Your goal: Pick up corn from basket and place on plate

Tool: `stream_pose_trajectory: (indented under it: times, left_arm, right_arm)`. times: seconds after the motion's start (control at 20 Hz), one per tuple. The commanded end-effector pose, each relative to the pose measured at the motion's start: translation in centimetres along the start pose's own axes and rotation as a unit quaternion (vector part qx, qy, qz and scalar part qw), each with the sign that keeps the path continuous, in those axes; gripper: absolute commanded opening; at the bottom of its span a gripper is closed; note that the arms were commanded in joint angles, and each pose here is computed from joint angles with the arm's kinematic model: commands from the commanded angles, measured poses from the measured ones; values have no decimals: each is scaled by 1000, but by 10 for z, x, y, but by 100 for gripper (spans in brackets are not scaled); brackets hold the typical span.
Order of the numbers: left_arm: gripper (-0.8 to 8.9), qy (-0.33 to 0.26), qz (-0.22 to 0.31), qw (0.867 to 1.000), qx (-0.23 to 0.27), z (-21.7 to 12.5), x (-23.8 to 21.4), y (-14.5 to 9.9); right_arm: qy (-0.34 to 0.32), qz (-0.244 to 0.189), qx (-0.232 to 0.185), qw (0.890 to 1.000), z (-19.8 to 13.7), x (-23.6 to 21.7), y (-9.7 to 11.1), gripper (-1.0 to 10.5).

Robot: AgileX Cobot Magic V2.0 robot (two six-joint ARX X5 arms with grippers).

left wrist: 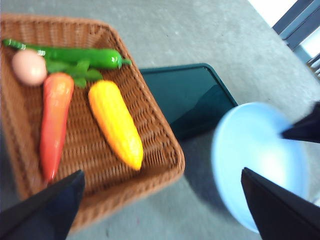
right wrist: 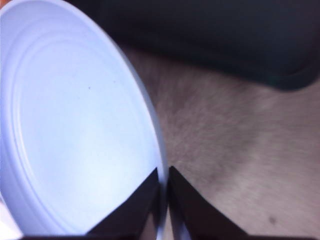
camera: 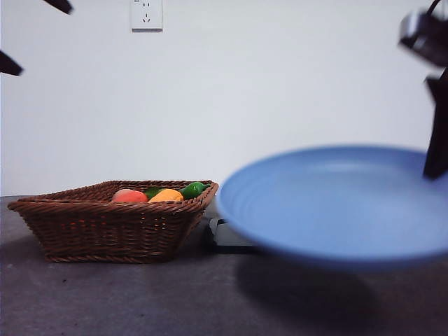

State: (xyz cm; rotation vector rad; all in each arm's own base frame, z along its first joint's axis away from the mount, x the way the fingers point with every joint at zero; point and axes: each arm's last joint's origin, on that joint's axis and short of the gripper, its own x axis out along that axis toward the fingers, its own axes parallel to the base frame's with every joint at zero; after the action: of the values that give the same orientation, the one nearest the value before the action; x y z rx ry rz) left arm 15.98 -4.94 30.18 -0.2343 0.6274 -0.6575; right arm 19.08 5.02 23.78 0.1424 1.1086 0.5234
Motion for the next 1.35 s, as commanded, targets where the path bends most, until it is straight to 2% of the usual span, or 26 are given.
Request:
stream_pose_trajectory:
  times: [0.05, 0.35, 0.6, 0.8, 1.05, 1.35]
  left_arm:
    - [505, 11, 13, 1000, 2, 16, 20, 0]
    - [505, 82, 59, 995, 6, 45, 94, 6]
    - [504, 132, 103, 986, 19, 55, 158, 8]
    - [503, 171, 117, 978, 25, 47, 200, 11]
    - [501, 211, 134, 968, 16, 29, 228, 25]
    - [492, 224, 133, 965, 21, 18, 242, 25]
  right_arm:
    - [-48, -2, -2, 999, -1, -23, 5, 3]
    - [-140, -19, 11, 990, -17, -63, 10, 3]
    - [-160, -23, 12, 987, -25, -74, 13, 3]
    - [-159, -23, 12, 987, -26, -74, 13, 3]
    - [-159, -23, 12, 987, -25, -73, 13, 3]
    - [-159, -30, 13, 987, -25, -73, 12, 3]
